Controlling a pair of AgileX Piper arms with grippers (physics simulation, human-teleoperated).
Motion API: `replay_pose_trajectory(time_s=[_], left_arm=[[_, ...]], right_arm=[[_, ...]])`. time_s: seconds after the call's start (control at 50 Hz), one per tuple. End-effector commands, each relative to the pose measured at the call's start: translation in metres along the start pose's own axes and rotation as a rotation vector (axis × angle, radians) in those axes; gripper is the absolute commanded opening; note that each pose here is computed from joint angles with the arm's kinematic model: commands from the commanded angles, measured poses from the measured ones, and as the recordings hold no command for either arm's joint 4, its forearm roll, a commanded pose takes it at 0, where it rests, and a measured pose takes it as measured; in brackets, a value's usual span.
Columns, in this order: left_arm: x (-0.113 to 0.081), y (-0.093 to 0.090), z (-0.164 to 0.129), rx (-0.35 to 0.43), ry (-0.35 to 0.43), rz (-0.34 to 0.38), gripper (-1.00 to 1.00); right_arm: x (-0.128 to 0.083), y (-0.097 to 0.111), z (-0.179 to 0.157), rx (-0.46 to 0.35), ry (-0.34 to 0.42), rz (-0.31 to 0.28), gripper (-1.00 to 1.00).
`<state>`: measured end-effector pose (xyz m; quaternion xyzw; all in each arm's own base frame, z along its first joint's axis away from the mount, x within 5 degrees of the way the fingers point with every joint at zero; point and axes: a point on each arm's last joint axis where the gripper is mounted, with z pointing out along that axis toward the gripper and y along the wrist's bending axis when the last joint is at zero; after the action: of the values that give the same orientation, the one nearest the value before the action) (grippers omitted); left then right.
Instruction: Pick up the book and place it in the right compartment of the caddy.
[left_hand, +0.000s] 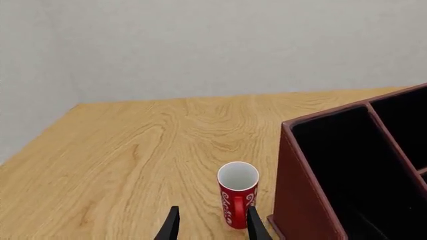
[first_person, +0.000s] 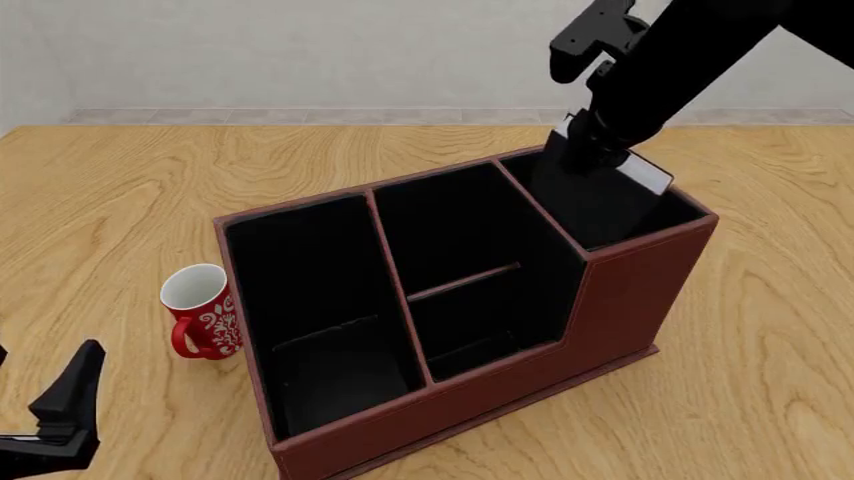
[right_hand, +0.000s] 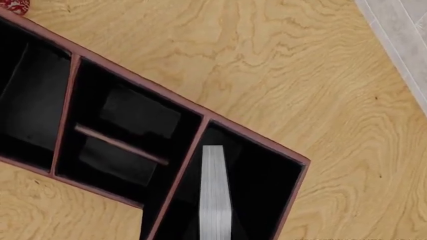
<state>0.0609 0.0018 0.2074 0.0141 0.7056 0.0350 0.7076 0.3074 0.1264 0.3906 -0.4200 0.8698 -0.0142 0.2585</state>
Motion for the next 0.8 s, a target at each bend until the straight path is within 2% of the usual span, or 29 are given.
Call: replay_pose_trajectory(time_s=[0.02,0.42,0.5,0.6,0.68,0.8], left_arm=[[0.000,0.000,-0.001,-0.005,0.000,0.003,1.00],[0.002,0.001,-0.003,-0.011,0.005,0.003,1.00],[0.002,0.001,-0.003,-0.012,0.006,0.004,1.00],[0.001,0.001,-0.003,-0.012,0.008,0.002,1.00],[0.002,0.001,-0.003,-0.011,0.009,0.004,1.00],[0.002,0.001,-0.003,-0.012,0.009,0.004,1.00]], right_arm=[[0.000,-0.002,-0.001,0.006,-0.002,0.041,-1.00],[-0.004,0.001,0.003,-0.002,0.000,0.094,-1.00],[0.000,-0.006,0.005,0.006,0.010,0.111,-1.00],[-0.001,-0.005,0.004,0.006,0.006,0.126,-1.00],[0.005,-0.016,0.008,0.017,0.024,0.141,-1.00],[0.004,-0.015,0.007,0.017,0.020,0.158,-1.00]])
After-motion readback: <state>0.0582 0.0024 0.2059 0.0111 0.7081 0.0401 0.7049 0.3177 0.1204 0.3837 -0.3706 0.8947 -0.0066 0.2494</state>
